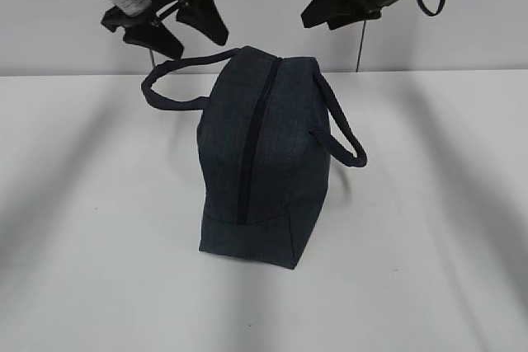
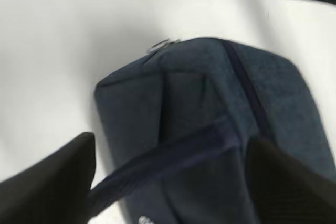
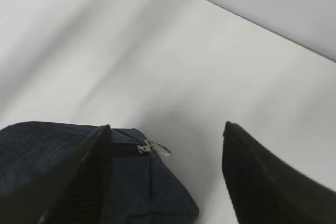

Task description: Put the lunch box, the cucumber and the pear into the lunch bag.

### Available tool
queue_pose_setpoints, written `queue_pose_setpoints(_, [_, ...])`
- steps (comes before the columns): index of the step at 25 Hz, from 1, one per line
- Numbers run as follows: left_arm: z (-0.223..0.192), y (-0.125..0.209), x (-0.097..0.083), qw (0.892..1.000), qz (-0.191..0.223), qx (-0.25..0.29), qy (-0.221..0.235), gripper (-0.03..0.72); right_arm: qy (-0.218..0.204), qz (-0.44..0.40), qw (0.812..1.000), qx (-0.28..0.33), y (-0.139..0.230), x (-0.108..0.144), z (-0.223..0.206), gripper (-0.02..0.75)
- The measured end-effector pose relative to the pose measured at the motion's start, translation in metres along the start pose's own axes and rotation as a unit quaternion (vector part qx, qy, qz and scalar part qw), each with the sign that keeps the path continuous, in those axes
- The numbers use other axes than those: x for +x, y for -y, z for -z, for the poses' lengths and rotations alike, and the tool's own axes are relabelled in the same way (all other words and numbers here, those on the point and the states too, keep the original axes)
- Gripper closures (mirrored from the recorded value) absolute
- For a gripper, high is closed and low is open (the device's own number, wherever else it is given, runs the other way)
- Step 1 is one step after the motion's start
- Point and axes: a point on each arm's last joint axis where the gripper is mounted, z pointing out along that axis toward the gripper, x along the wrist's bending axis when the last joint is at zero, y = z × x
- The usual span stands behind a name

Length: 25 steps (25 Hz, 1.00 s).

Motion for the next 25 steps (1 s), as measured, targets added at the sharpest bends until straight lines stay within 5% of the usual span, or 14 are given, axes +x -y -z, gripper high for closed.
queue_pose_setpoints(4, [0.020,0.006,0.004,0.996,-0.004,0.021,-0.083,0.120,0.056,-0.056,0.997,0.014,-0.007,0.004,0.024,0.250])
queue_pose_setpoints(10, [0.058,0.008,-0.007,0.990,-0.004,0.003,-0.140,0.135,0.119,-0.102,0.987,0.025,-0.012,0.026,0.072,0.290])
queue_pose_setpoints(17, [0.095,0.028,-0.020,0.986,0.007,-0.012,-0.166,0.139,0.121,-0.130,0.980,0.086,0.020,0.055,0.099,0.311])
queue_pose_setpoints(25, [0.126,0.103,-0.025,0.978,0.008,0.032,-0.204,0.139,0.117,-0.149,0.973,0.131,0.064,0.097,0.131,0.312])
